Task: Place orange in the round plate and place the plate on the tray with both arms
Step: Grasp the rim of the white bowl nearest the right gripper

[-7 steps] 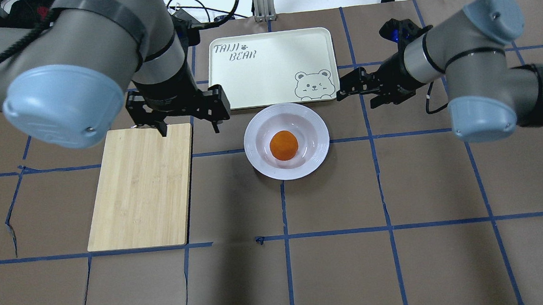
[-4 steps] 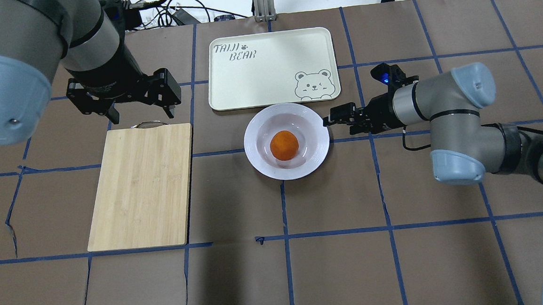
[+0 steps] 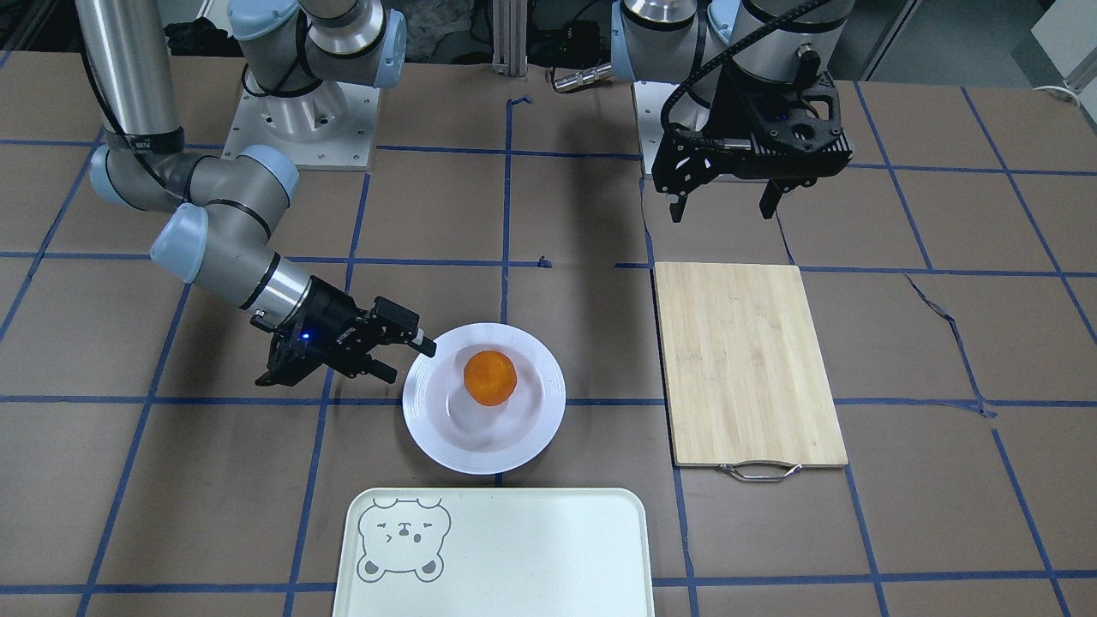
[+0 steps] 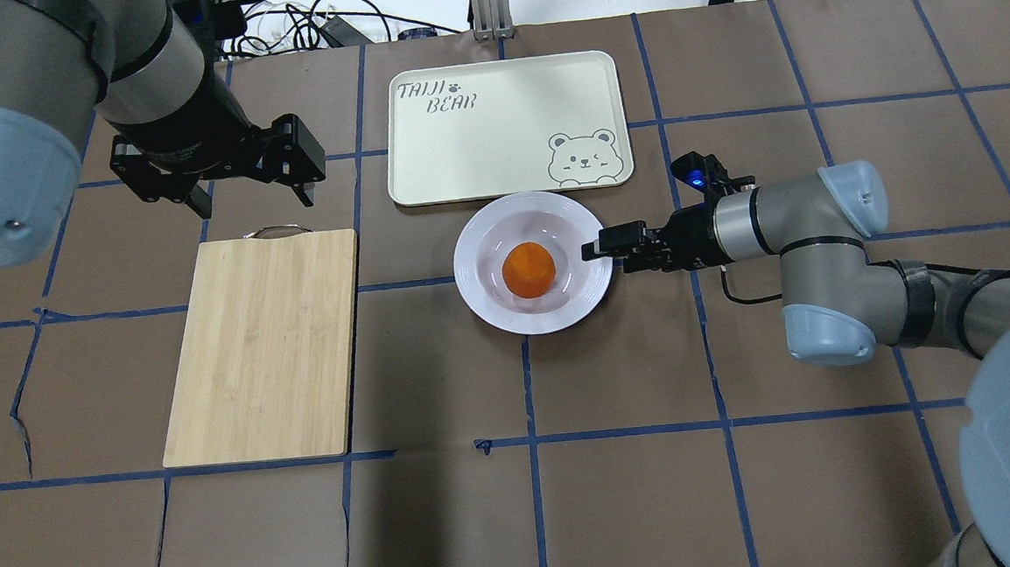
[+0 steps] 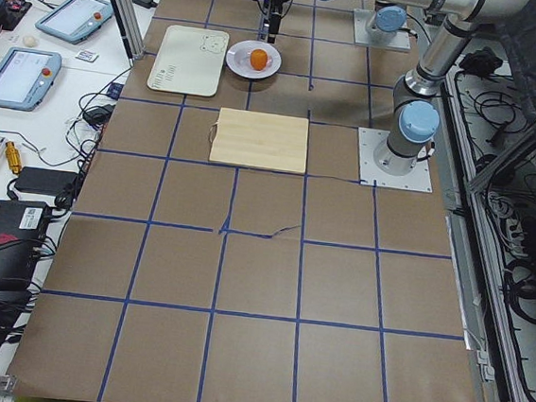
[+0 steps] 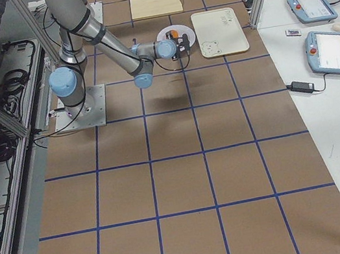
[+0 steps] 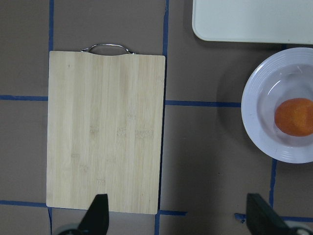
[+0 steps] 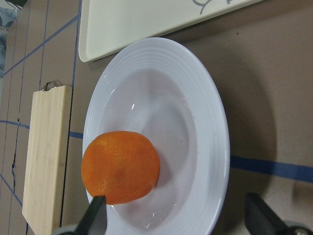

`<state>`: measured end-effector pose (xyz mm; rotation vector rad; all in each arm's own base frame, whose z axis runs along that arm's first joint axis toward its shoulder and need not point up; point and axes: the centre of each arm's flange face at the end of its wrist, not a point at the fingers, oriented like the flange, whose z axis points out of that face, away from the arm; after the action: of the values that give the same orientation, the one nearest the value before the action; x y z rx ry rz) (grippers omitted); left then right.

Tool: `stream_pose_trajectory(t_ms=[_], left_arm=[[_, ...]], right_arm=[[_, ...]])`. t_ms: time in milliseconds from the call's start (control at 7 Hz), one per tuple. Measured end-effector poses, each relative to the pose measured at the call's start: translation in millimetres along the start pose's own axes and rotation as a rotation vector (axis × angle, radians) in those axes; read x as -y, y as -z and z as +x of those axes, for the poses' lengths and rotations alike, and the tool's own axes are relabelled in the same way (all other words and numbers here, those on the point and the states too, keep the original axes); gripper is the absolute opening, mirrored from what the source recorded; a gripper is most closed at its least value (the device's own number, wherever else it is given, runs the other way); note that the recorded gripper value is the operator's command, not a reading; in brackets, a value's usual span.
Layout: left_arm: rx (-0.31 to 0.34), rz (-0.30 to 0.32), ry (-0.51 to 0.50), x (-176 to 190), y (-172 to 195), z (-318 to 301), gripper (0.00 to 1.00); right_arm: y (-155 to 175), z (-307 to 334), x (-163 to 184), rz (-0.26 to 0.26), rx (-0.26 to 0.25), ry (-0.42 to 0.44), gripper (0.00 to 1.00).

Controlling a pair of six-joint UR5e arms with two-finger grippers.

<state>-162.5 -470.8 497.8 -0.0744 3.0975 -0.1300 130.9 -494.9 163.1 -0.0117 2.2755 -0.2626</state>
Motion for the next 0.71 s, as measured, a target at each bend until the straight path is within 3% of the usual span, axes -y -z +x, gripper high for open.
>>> stream_pose_trajectory(t_ms=[286, 714], left_arm=[[0.000, 0.001, 0.000, 0, 0, 0, 1.00], [-0.001, 0.002, 0.000, 0, 1, -1, 1.00]], right_arm=[[-11, 8, -4, -0.017, 0.045, -0.019, 0.89], [-26, 17, -9, -0.038, 0.112, -0.044, 0.89]])
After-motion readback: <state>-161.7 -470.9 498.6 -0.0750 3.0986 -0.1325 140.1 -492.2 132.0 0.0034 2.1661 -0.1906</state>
